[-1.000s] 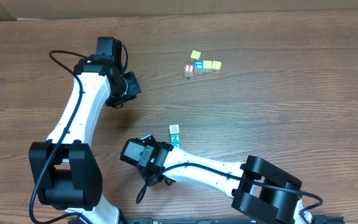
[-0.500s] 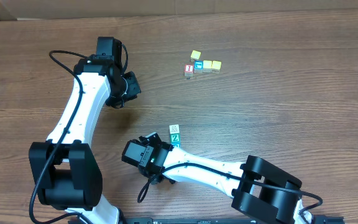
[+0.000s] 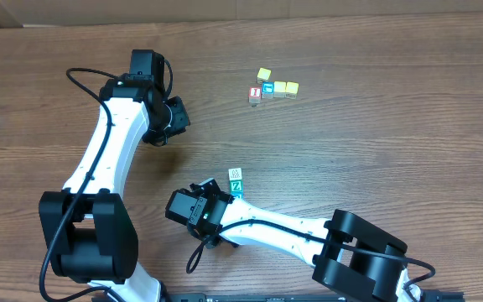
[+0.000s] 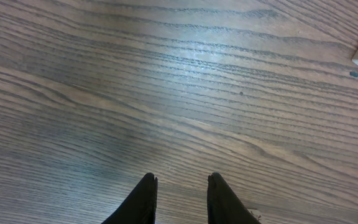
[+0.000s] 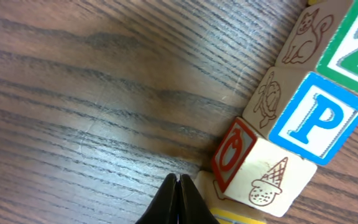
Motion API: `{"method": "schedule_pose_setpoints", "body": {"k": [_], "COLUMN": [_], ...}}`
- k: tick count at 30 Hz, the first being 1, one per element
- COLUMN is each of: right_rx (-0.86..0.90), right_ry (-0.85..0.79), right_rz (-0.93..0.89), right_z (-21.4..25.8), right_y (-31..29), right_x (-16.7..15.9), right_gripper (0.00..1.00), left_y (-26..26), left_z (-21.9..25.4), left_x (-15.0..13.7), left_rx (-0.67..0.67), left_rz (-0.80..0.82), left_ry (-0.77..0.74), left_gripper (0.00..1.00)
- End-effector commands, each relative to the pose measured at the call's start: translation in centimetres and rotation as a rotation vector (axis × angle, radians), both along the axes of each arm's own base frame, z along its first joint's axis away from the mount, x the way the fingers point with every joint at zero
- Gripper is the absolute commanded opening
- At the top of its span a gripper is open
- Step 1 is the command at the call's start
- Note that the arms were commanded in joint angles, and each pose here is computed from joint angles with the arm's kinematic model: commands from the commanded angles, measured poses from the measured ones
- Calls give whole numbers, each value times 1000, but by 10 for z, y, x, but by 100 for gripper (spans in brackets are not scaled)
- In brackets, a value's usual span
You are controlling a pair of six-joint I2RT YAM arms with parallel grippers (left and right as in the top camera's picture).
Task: Flip 5 blocks
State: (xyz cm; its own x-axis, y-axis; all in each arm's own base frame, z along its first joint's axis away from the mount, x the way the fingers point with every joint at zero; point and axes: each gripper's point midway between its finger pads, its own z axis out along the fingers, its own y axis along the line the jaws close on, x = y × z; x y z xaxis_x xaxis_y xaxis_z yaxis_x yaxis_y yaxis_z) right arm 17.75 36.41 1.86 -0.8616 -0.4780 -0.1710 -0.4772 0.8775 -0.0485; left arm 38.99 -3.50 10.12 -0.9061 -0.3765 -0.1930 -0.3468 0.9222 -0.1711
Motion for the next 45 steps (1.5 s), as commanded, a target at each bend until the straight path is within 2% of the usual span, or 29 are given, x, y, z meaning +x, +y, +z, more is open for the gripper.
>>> {"method": "schedule_pose_setpoints", "body": {"k": [1, 29, 37, 41, 45], "right_rx": [-6, 7, 140, 118, 43], "right_ry": [-36, -52, 5, 14, 43], "right_rz": [-8, -9, 120, 184, 242], "right_z": [3, 7, 54, 76, 76], "right_y": [-2, 2, 44, 35, 14], "right_x": [6, 10, 7, 10, 8], "right_gripper": [4, 4, 4, 4, 4], "left_y": [0, 0, 0, -1, -5], "left_z": [0, 0, 0, 0, 2], "left_x": [3, 3, 3, 4, 9], "left_rx": [3, 2, 2, 1, -1], "left_rz": [5, 5, 5, 4, -13], "left_ry": [-1, 0, -1, -5, -28], "left_gripper": [21, 24, 24, 21, 18]}}
